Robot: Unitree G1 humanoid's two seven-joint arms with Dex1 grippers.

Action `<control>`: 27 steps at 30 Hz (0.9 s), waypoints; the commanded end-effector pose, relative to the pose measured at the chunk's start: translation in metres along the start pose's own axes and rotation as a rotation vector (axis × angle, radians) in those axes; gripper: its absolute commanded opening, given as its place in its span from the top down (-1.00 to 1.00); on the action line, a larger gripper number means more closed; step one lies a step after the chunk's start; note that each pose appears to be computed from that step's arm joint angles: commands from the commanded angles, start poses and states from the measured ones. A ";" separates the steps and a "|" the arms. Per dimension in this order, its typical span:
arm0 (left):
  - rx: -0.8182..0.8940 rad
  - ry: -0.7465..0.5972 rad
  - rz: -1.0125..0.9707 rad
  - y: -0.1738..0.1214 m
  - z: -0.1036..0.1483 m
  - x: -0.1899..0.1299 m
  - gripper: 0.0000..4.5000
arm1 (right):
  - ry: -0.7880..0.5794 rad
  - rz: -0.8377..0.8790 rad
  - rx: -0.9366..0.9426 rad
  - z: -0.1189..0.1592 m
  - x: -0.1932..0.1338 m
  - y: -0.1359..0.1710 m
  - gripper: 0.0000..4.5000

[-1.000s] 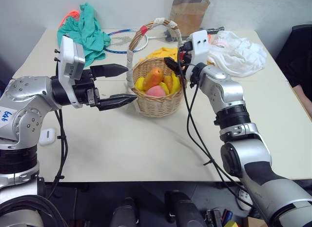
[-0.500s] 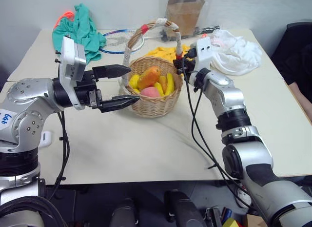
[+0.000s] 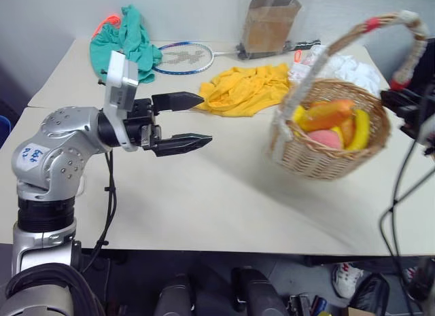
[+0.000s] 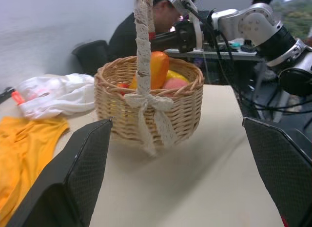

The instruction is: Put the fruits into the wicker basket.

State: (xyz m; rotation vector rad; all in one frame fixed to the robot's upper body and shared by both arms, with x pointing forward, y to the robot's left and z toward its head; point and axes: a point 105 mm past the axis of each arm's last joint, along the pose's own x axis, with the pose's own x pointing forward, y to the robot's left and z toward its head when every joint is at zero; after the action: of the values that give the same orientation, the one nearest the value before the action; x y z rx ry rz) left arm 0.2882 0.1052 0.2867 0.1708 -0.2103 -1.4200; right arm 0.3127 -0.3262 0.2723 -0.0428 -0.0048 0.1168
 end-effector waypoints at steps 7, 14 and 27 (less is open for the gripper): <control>0.037 -0.019 -0.047 0.003 0.003 0.007 -1.00 | -0.046 -0.162 0.118 -0.026 -0.018 -0.023 0.46; 0.018 -0.014 -0.061 0.008 0.000 0.005 -1.00 | -0.021 -0.061 0.028 -0.022 -0.061 -0.016 -0.61; 0.016 -0.021 -0.059 0.025 0.008 -0.013 -1.00 | 0.262 0.105 -0.016 0.001 -0.174 -0.054 -0.98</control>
State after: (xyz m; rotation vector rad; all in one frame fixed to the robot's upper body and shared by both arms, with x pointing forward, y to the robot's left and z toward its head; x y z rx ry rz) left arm 0.3118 0.1165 0.2841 0.1380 -0.1726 -1.4818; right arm 0.1510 -0.4031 0.2628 -0.0383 0.2914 0.1819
